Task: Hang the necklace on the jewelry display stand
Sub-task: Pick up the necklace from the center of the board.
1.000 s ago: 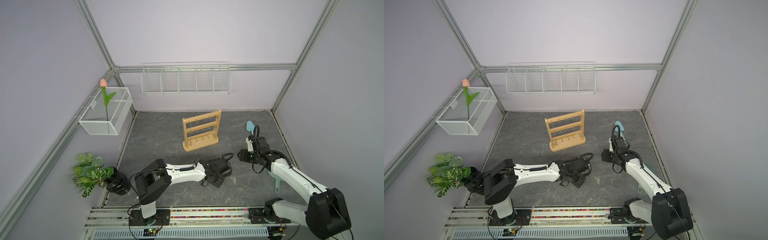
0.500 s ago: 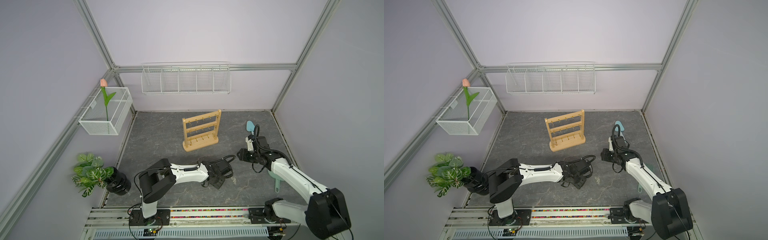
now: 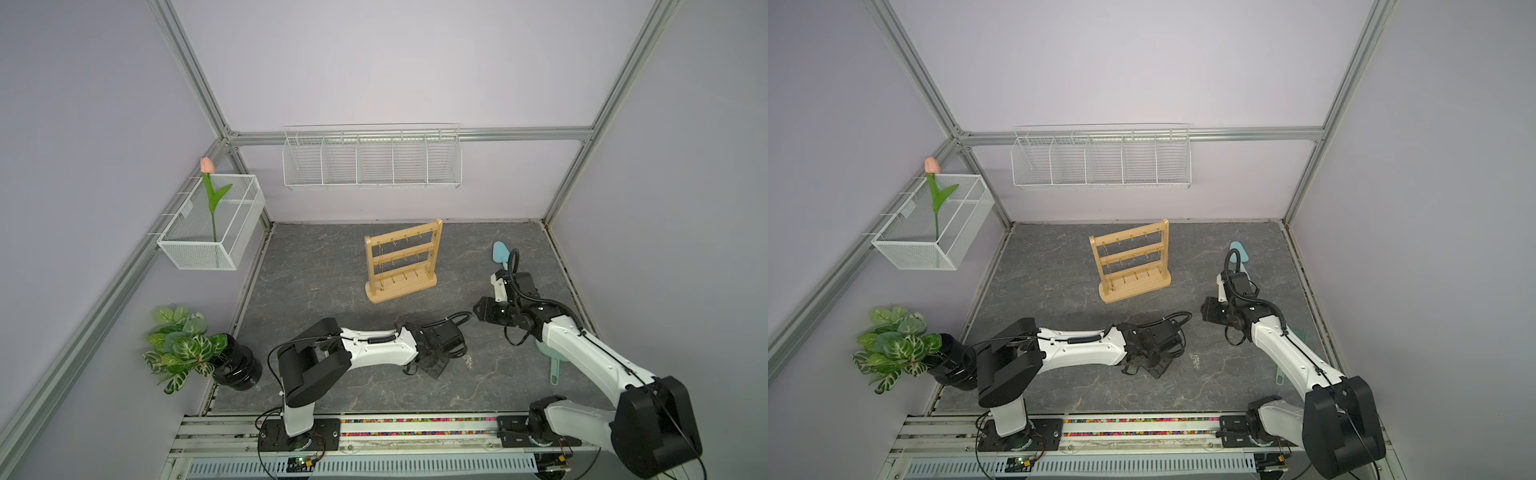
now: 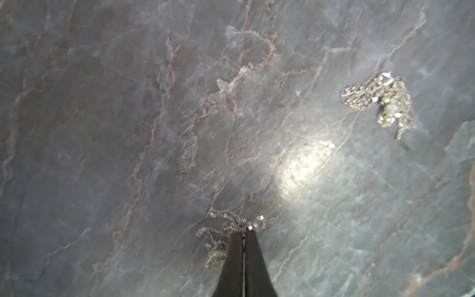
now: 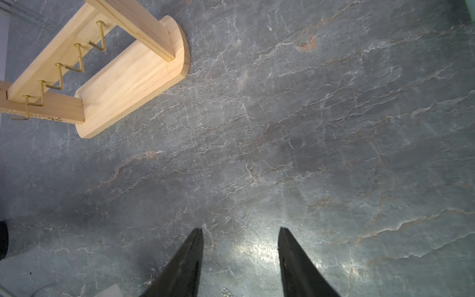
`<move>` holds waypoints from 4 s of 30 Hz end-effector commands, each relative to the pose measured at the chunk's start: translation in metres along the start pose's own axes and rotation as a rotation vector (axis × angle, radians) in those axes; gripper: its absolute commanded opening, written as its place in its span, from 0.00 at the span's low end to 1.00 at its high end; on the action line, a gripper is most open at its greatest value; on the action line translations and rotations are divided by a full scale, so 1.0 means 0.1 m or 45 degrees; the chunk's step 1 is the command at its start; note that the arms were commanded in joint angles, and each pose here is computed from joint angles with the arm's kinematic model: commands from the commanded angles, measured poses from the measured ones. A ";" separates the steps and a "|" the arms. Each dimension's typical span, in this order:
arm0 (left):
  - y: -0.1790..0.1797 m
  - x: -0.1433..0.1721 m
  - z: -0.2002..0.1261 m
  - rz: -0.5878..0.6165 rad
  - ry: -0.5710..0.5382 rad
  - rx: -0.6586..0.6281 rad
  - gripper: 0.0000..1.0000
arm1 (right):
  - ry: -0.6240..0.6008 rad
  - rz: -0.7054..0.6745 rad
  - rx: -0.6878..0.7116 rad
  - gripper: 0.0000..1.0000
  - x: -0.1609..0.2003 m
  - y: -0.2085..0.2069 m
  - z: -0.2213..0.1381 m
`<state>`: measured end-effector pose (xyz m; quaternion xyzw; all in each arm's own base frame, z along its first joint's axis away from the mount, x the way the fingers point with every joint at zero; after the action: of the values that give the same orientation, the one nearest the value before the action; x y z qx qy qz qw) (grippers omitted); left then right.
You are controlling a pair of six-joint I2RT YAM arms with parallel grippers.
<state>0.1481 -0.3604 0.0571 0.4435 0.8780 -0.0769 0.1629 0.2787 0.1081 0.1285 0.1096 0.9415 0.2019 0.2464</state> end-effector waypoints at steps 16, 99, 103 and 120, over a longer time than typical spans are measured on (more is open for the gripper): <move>0.40 -0.55 -1.12 -0.280 -0.428 -0.018 0.00 | -0.001 -0.140 -0.184 0.50 0.07 0.37 0.00; 1.07 -0.75 -2.74 -0.303 -0.812 -0.250 0.00 | -0.112 -0.927 -1.565 0.07 0.69 2.06 -0.26; 1.13 -0.72 -2.61 -0.327 -0.785 -0.238 0.00 | -0.083 -0.886 -1.609 0.07 0.76 2.08 -0.35; 1.31 -0.39 -1.83 -0.514 -0.595 -0.188 0.15 | 0.096 -0.586 -1.657 0.07 0.92 2.22 -0.50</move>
<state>0.2350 -0.2607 0.2527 0.2390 0.8825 -0.1308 0.3834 0.1991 0.3206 0.2133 -0.2916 0.6455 0.6563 0.2599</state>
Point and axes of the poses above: each gripper's point midway between its finger pads, its own z axis out along the fingers, its own y axis along the line the jaws close on, x = y × z, the point moved 3 cm from there along -z, back along the fingers, and after that the axes turned 8 degrees about z, right-handed, at the moved point
